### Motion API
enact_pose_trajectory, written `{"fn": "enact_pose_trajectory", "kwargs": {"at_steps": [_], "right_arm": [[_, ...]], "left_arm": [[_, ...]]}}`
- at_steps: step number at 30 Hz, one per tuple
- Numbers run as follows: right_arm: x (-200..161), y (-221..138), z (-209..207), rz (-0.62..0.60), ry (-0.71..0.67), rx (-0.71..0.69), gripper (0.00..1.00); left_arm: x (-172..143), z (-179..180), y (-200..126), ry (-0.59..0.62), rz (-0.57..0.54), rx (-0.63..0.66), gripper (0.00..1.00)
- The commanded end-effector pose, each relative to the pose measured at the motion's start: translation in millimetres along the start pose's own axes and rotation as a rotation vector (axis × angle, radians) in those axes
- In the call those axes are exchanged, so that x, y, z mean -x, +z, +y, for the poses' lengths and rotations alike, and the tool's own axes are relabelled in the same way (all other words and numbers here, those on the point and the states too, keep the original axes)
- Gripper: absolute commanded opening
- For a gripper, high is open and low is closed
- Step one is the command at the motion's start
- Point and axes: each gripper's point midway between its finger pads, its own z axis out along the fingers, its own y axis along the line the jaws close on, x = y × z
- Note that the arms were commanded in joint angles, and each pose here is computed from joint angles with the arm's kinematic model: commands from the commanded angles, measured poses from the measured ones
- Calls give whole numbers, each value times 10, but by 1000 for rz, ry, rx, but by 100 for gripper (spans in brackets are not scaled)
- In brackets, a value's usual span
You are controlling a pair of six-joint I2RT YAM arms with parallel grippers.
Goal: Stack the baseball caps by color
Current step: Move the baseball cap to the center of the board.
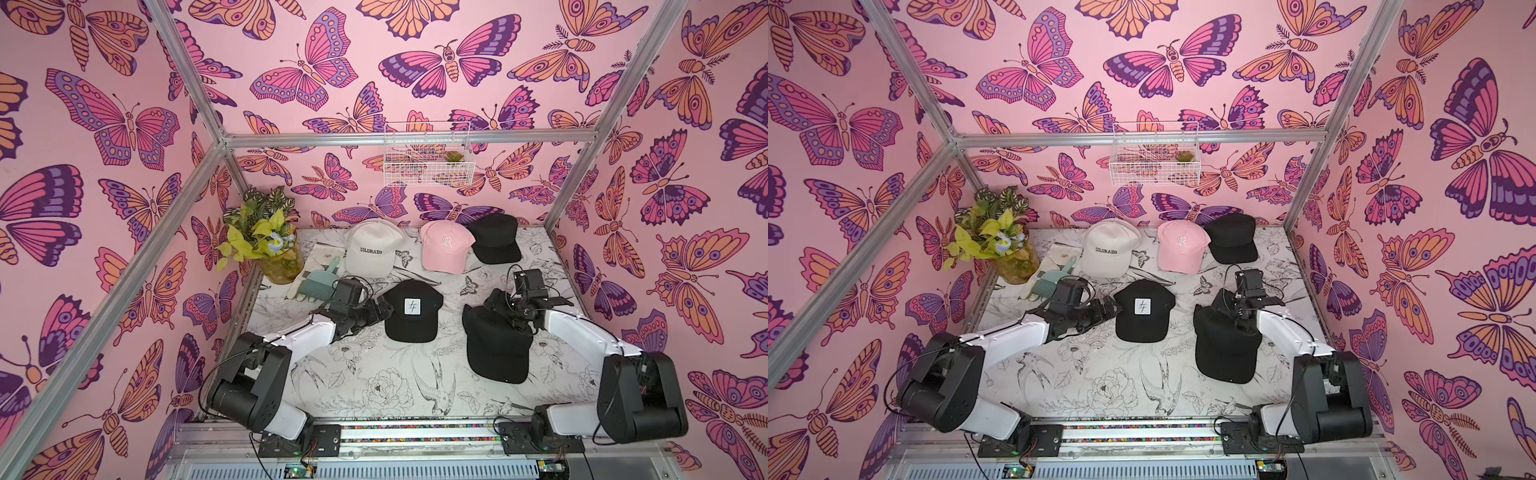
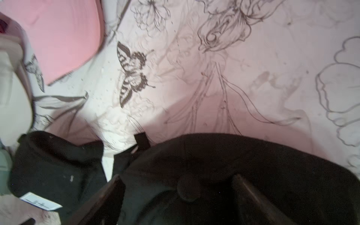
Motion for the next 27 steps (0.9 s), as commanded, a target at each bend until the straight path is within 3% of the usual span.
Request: {"fn": "enact_pose_trajectory", "kwargs": {"at_steps": [1, 5, 9, 13, 18, 21, 23, 26, 27], "right_arm": [[335, 48, 180, -127, 118, 53, 89], [496, -132, 242, -170, 84, 37, 92], [356, -401, -55, -163, 84, -53, 99], [53, -636, -481, -134, 195, -70, 99], [-395, -899, -721, -62, 176, -108, 99], [-628, -852, -905, -25, 214, -148, 99], [-782, -713, -897, 21, 248, -100, 99], [-922, -493, -482, 99, 270, 172, 99], [-976, -459, -410, 115, 269, 199, 99]], "left_arm": [[26, -30, 21, 19, 13, -17, 100], [7, -19, 30, 19, 22, -18, 100], [14, 1, 23, 19, 14, -12, 100], [28, 0, 12, 19, 10, -16, 100], [55, -57, -31, 21, 6, -39, 100], [72, -89, -46, 26, 0, -49, 100], [70, -92, -54, 25, 1, -50, 100], [47, -68, -64, 22, -1, -46, 100], [43, -57, -68, 22, -4, -42, 100]]}}
